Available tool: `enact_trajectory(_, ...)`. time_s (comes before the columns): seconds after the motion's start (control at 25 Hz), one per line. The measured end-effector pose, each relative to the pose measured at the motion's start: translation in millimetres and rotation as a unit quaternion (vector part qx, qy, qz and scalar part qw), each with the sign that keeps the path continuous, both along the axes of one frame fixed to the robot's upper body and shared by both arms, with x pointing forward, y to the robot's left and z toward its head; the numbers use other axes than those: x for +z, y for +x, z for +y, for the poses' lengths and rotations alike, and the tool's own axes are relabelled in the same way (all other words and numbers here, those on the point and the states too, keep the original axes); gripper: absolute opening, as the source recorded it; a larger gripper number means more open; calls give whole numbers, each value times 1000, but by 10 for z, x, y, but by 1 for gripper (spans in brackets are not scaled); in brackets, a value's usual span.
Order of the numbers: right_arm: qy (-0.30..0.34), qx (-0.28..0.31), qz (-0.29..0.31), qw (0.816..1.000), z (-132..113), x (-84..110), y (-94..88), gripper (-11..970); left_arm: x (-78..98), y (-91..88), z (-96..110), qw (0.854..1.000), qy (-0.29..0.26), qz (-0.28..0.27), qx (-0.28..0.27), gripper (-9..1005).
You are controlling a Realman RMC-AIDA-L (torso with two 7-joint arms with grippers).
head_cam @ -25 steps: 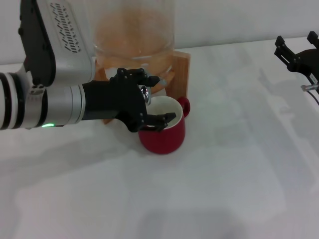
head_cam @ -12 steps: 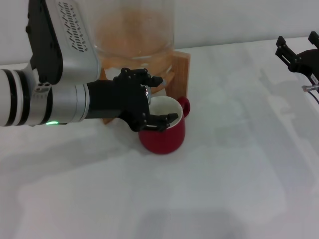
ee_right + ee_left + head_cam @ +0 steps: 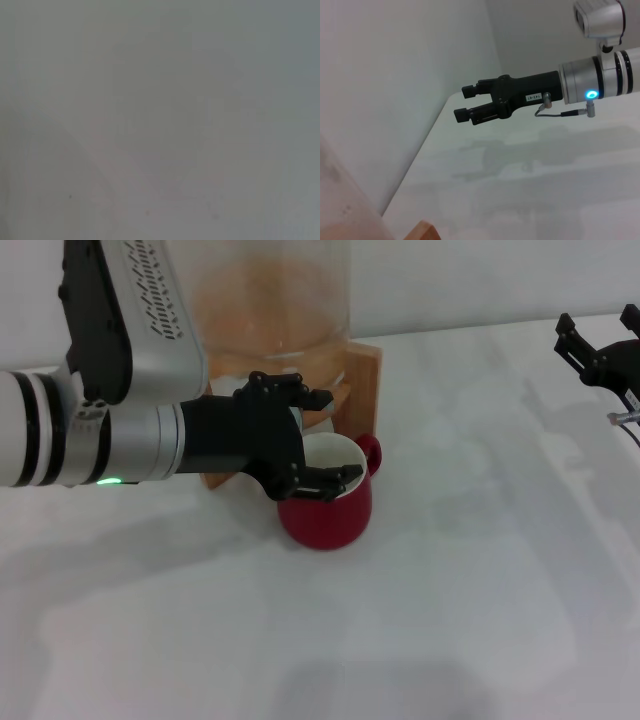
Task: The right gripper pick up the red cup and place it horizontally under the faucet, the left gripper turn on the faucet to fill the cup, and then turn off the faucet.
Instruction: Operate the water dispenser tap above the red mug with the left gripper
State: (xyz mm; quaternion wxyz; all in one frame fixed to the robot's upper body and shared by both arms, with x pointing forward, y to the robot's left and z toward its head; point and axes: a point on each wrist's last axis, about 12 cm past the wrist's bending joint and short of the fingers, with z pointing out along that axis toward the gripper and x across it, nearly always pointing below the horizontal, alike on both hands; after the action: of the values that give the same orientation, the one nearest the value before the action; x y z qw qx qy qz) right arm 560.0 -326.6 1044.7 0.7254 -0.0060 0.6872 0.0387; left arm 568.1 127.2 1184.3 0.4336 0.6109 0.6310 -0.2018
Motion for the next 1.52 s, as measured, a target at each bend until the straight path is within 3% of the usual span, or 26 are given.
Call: enact_trajectory(1.52, 1, -2, 1, 1000, -6, -10, -15, 873, -24, 60, 94, 1000, 3, 16, 9, 813)
